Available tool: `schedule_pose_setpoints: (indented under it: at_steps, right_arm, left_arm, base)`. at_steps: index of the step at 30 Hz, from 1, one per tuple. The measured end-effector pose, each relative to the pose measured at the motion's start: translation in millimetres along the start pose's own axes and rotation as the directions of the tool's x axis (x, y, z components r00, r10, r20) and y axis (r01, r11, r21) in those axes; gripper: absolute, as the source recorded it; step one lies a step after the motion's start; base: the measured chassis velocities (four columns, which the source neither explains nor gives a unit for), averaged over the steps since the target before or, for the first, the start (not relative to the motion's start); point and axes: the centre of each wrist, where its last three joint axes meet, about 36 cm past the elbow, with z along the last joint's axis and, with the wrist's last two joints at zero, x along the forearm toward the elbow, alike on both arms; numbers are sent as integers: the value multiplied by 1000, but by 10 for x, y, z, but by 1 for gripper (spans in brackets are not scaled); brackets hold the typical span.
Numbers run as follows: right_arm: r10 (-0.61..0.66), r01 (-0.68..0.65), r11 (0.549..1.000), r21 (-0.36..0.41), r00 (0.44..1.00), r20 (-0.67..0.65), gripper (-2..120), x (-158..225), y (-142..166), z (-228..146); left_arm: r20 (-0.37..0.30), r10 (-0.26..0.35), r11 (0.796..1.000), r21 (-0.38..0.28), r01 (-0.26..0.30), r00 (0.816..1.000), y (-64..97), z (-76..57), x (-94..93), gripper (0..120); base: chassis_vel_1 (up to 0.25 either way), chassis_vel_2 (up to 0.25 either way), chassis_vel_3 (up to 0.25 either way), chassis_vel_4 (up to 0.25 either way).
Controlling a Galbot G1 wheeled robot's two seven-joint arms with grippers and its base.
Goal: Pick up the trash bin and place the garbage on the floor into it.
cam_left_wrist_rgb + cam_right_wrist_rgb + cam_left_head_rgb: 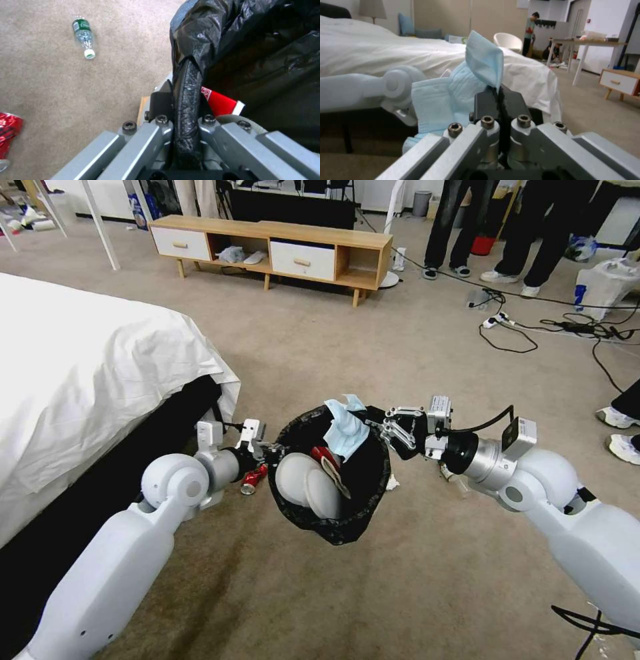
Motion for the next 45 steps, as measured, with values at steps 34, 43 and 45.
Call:
schedule_pose_setpoints:
  at_steps: [34, 43, 45]
  right_arm:
    - [44, -43, 999, 6, 991, -123, 80, -9, 53, 287]
    - [47, -45, 999, 17, 993, -111, 100, -15, 46, 223]
    - [48, -46, 999, 20, 993, -108, 100, -11, 41, 205]
  left_arm:
    - [-9, 22, 1000, -9, -22, 1000, -56, -14, -62, 2]
    - [1, 7, 1000, -3, -7, 1000, -15, -23, -19, 2]
    - [3, 5, 1000, -2, -5, 1000, -8, -25, -12, 2]
  base:
    - [0, 0, 0, 0]
    - [0, 0, 0, 0]
    - [0, 0, 0, 0]
